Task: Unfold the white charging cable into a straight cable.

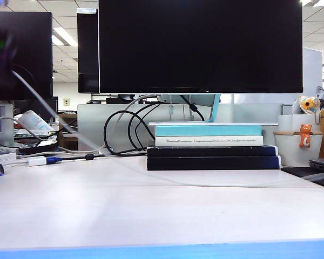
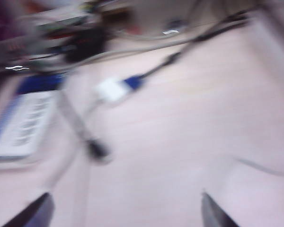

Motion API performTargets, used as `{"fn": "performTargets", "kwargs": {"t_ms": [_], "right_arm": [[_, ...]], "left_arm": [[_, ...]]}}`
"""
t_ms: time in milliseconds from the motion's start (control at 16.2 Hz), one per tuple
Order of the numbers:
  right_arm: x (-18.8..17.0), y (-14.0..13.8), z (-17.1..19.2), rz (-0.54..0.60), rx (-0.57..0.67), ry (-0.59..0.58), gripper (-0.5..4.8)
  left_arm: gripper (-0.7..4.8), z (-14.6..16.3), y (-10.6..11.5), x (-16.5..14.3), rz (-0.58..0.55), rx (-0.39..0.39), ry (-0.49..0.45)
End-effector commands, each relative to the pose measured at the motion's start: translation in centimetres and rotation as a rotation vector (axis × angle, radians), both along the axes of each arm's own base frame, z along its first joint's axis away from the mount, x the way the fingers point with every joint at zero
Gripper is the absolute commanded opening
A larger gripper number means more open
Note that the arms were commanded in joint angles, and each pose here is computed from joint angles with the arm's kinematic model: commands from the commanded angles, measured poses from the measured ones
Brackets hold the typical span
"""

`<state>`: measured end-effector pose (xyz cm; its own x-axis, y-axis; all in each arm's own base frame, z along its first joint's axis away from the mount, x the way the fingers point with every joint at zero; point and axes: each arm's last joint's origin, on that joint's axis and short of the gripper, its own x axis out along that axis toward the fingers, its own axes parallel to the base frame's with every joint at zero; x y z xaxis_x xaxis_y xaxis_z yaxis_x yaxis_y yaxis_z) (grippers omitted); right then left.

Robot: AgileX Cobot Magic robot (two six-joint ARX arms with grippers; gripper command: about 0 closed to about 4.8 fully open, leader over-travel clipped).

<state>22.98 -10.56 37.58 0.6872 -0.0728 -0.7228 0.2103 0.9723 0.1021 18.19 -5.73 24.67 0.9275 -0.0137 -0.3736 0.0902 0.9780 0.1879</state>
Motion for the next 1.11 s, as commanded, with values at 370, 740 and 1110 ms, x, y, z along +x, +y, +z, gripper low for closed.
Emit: {"fn": "performTargets", "kwargs": {"t_ms": [370, 740, 1110], "right_arm": [[0.1, 1.7, 0.7, 0.270, 0.292, -0.132, 1.80], [-6.3, 6.4, 6.0, 0.503, 0.066, -0.413, 1.80], [-15.9, 10.1, 6.0, 0.336, -0.241, -0.376, 1.80]], "left_arm": [[4.26, 4.2, 0.0, -0.4, -0.088, -0.073, 0.092], [3.60, 7.1, 2.3, -6.2, -0.011, -0.094, -0.115], [3.02, 5.2, 3.9, -11.1, -0.017, -0.164, 0.081]]}}
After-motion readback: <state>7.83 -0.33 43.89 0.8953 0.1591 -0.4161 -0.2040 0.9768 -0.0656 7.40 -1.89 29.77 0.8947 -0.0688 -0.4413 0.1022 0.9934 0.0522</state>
